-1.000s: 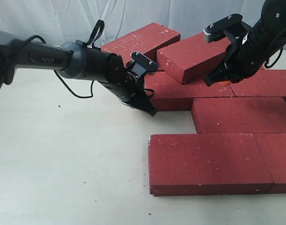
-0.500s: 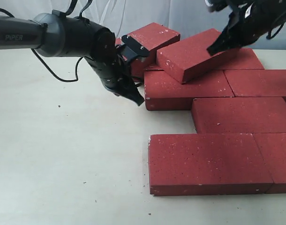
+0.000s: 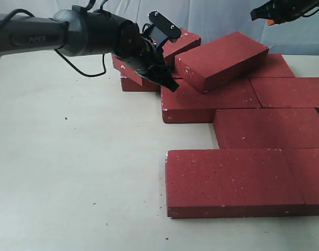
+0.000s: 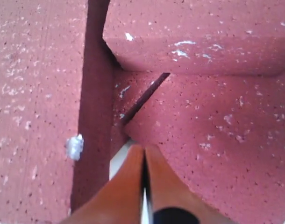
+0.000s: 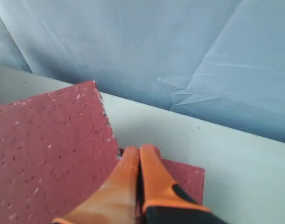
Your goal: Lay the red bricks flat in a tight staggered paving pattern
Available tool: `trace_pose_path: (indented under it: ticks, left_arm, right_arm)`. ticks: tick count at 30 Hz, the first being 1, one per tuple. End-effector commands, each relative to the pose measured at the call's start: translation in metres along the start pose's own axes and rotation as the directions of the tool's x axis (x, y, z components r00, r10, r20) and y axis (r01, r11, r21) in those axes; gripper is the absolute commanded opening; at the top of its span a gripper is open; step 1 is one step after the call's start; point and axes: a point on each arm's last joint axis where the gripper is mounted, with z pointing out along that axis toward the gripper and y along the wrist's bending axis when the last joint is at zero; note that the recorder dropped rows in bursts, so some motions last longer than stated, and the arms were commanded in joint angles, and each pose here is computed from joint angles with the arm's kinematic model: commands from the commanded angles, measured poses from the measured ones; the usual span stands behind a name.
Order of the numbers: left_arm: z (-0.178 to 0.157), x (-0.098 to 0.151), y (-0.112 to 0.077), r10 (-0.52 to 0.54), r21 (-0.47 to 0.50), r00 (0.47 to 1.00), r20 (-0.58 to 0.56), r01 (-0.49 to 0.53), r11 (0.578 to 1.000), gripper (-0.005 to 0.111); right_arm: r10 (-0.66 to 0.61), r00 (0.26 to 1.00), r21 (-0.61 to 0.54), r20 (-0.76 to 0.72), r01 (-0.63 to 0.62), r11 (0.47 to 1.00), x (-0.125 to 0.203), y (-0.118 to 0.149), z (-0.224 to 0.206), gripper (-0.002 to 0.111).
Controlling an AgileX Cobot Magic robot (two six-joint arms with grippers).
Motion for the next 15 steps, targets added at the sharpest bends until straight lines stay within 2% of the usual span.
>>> trace_pose_path:
  ticks: [1, 8, 15]
  left_arm:
    - [0.014, -0.009, 0.003, -0.001, 0.005, 1.0, -0.009, 0.001, 1.0, 0.0]
    - [0.036, -0.011, 0.0, -0.003, 0.031, 0.999, -0.035, 0.004, 1.0, 0.0]
    - [0.039, -0.018, 0.0, -0.033, 0.037, 0.999, 0.008, 0.033, 0.999, 0.0]
  right_arm:
    - [0.001, 1.0, 0.02, 0.022, -0.002, 1.0, -0.003, -0.017, 0.024, -0.001]
    - [-0.007, 1.0, 0.002, -0.014, 0.007, 1.0, 0.015, -0.024, 0.062, -0.001]
    - [-0.042, 0.999, -0.011, -0.027, 0.042, 0.999, 0.02, -0.022, 0.069, -0.001]
